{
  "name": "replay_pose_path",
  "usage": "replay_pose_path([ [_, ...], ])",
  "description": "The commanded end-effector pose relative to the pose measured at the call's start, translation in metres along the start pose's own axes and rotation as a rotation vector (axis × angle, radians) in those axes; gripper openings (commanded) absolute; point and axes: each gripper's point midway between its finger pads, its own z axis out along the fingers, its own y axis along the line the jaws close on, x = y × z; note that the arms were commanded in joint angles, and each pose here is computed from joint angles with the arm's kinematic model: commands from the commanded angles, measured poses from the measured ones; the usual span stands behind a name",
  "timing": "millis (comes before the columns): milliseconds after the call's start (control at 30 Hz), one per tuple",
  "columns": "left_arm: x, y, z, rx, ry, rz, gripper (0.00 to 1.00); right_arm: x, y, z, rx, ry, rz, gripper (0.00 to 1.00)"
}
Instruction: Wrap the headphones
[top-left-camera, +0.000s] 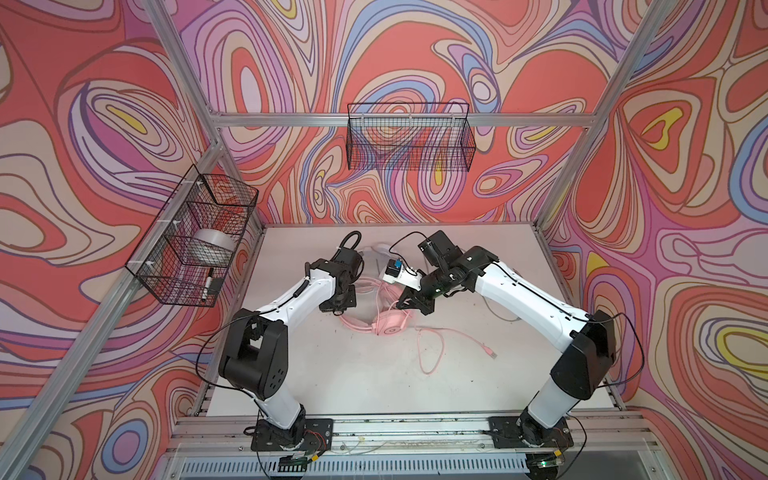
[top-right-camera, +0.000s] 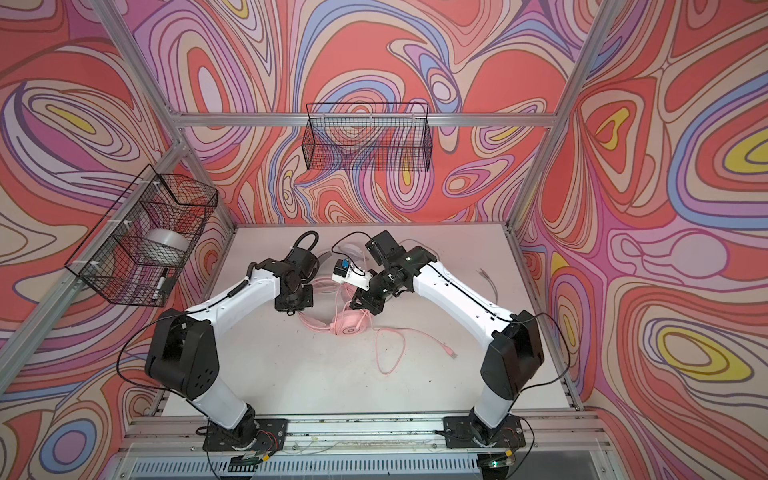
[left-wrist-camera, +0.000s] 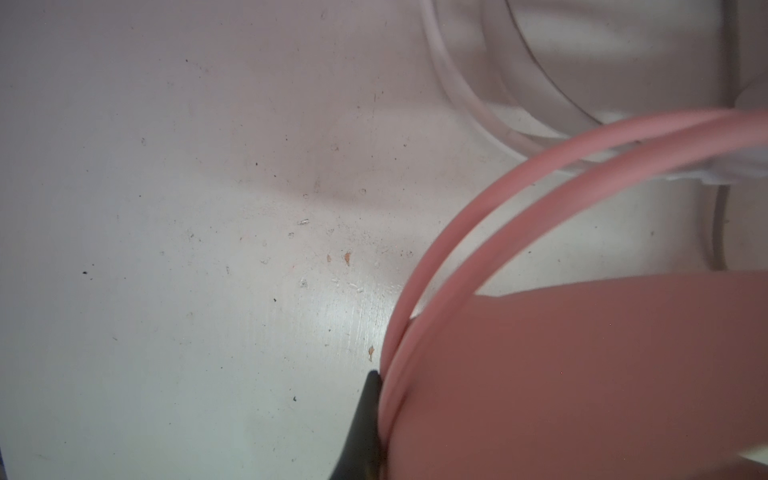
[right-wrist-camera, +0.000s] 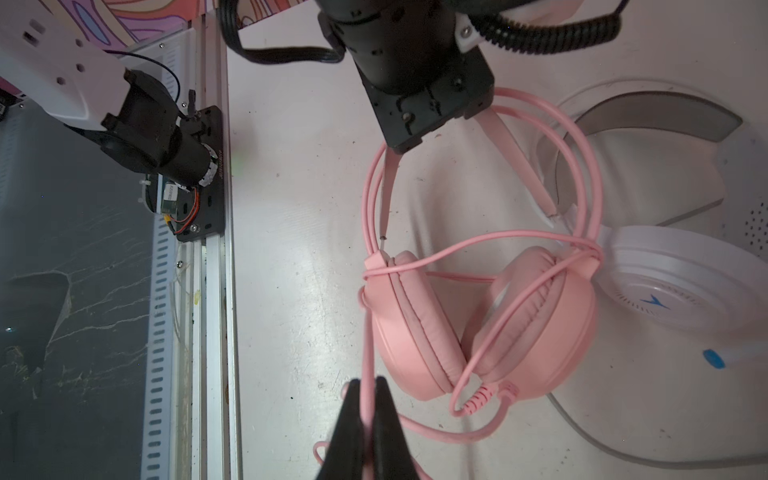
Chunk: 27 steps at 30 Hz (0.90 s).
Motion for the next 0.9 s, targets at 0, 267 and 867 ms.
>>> replay_pose_path([
  [0, 0.002, 0.000, -0.015, 0.017, -0.015, 0.079, 0.00, 0.002, -0.010, -0.004, 0.067, 0.041, -0.059, 0.00],
  [267, 0.011, -0.005, -0.014, 0.058, 0.012, 0.151, 0.00, 0.013, -0.037, -0.001, 0.191, 0.116, -0.084, 0.00],
  [867, 0.037, -0.028, -0.018, 0.210, 0.056, 0.316, 0.00, 0.029, -0.098, 0.030, 0.341, 0.214, 0.000, 0.00],
])
